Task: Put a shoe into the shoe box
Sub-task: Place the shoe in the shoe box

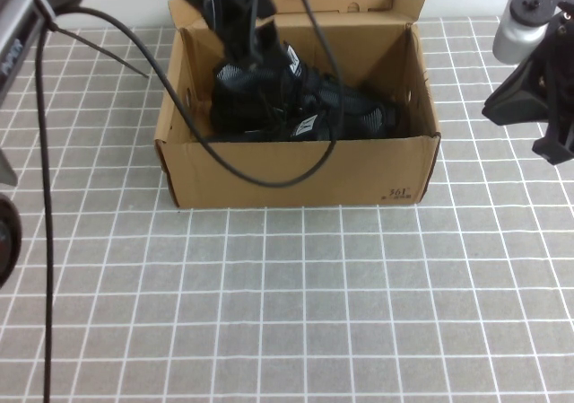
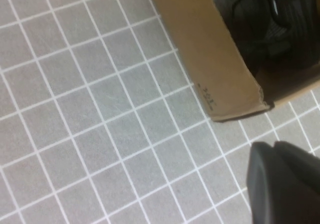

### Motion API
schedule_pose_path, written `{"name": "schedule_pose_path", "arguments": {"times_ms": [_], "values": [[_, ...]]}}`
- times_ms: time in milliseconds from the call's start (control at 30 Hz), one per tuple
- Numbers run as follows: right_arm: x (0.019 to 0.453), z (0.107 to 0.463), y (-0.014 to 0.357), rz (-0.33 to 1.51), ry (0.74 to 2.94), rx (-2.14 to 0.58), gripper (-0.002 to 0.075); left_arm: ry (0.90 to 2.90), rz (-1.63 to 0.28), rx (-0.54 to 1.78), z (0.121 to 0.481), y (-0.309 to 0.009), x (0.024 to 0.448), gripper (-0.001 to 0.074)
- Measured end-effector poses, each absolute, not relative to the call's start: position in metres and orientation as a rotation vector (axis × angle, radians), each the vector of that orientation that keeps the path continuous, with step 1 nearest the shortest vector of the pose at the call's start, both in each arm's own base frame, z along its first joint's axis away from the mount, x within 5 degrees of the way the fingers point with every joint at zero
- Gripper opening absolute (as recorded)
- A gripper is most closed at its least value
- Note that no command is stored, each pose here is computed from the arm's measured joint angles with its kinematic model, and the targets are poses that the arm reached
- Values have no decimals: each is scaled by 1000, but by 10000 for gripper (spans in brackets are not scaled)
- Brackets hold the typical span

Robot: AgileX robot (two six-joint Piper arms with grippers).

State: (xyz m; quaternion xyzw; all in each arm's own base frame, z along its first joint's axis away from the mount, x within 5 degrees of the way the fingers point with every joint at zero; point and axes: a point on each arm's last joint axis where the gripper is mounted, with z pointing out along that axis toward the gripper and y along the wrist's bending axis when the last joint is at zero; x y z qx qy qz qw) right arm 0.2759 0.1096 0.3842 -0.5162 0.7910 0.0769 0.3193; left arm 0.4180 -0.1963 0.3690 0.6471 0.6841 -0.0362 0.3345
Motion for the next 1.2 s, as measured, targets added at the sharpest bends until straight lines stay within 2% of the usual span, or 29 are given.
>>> {"name": "schedule_pose_path", "arguments": {"times_ms": [133, 267, 367, 567, 767, 900, 1200], "values": [[276, 385, 110, 203, 2064, -1362, -16, 1745, -209, 1654, 377, -203, 412, 501], [277, 385, 110, 200, 2059, -1358, -16, 1741, -234, 1655, 377, -207, 410, 399], [278, 386, 110, 200, 2067, -1329, -16, 1799, -235, 1611, 376, -206, 411, 318], [288, 389, 100, 193, 2116, -1126, -16, 1951, -216, 1487, 374, -201, 414, 249], [292, 389, 94, 204, 2151, -1026, -16, 2106, -118, 1323, 374, -191, 419, 49], [295, 388, 95, 235, 2161, -984, -16, 2159, -79, 1259, 373, -187, 421, 9], [297, 391, 100, 342, 2164, -877, -16, 2174, -43, 1188, 386, -181, 415, 0]]}}
